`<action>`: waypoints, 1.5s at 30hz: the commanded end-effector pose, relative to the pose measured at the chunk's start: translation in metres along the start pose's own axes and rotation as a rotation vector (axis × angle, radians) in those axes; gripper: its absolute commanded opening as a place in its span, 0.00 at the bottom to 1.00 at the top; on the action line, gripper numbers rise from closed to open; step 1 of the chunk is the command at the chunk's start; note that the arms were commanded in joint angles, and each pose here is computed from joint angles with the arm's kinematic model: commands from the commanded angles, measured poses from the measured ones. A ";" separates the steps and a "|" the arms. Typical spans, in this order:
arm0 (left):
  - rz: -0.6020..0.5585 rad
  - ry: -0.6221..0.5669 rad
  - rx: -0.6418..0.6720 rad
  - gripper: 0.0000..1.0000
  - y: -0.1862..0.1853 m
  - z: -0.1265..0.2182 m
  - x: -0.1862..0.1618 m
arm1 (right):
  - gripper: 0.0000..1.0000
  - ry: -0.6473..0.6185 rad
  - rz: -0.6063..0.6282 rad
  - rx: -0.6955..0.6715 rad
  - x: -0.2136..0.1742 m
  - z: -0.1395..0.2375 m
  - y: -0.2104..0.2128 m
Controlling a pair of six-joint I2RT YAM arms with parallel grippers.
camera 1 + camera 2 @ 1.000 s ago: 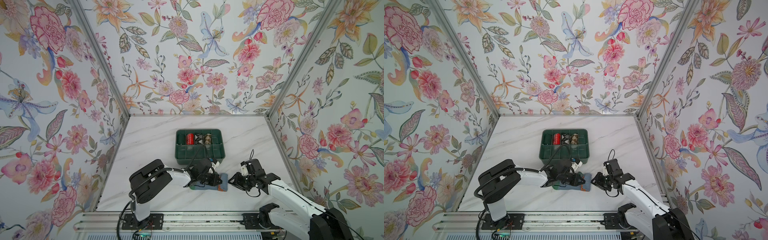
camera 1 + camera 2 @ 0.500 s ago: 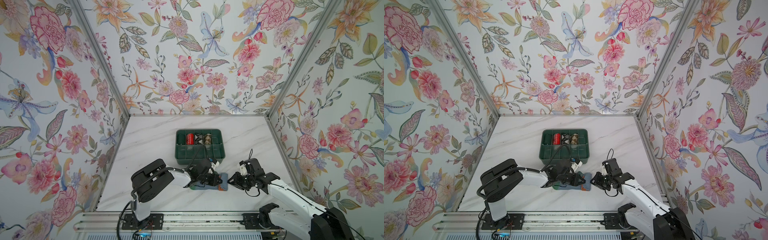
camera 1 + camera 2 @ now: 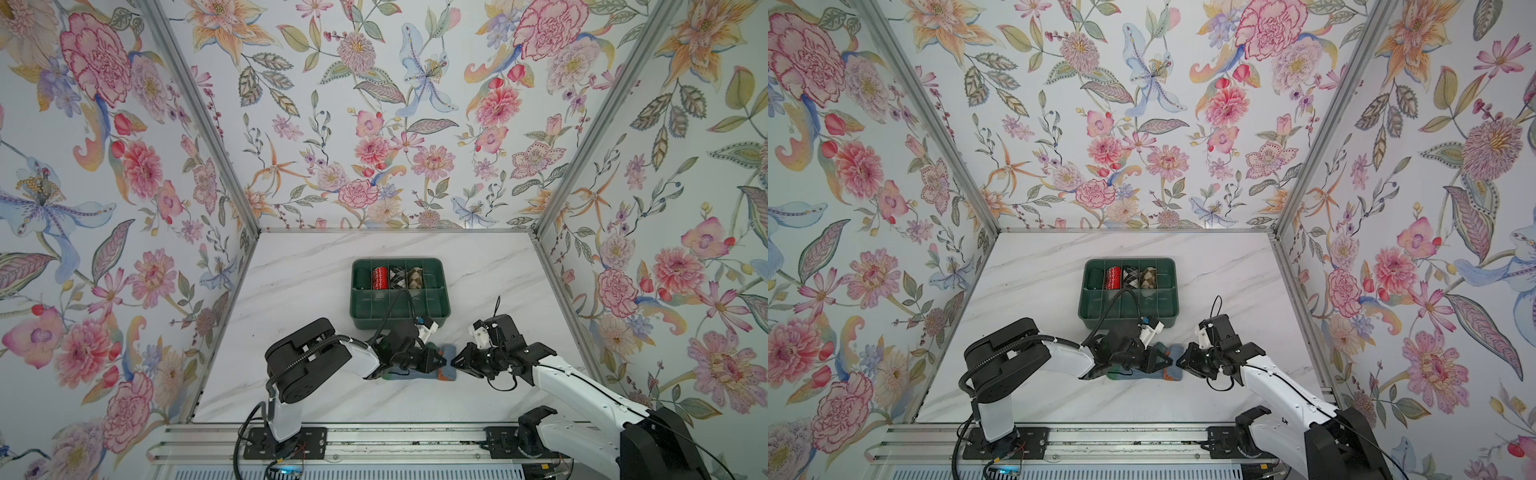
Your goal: Roll the socks
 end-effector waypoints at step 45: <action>0.078 -0.075 -0.010 0.00 0.018 -0.015 -0.021 | 0.16 0.094 0.010 -0.024 -0.016 -0.012 0.001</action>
Point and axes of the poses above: each gripper's point midway between its finger pads, its own z axis back along the fingers, its own y axis along the line the jaws close on, x = y × z, the point moved 2 cm from there along z, back along the fingers, and after that the axes turned 15 degrees about -z, right-handed, at the moved point
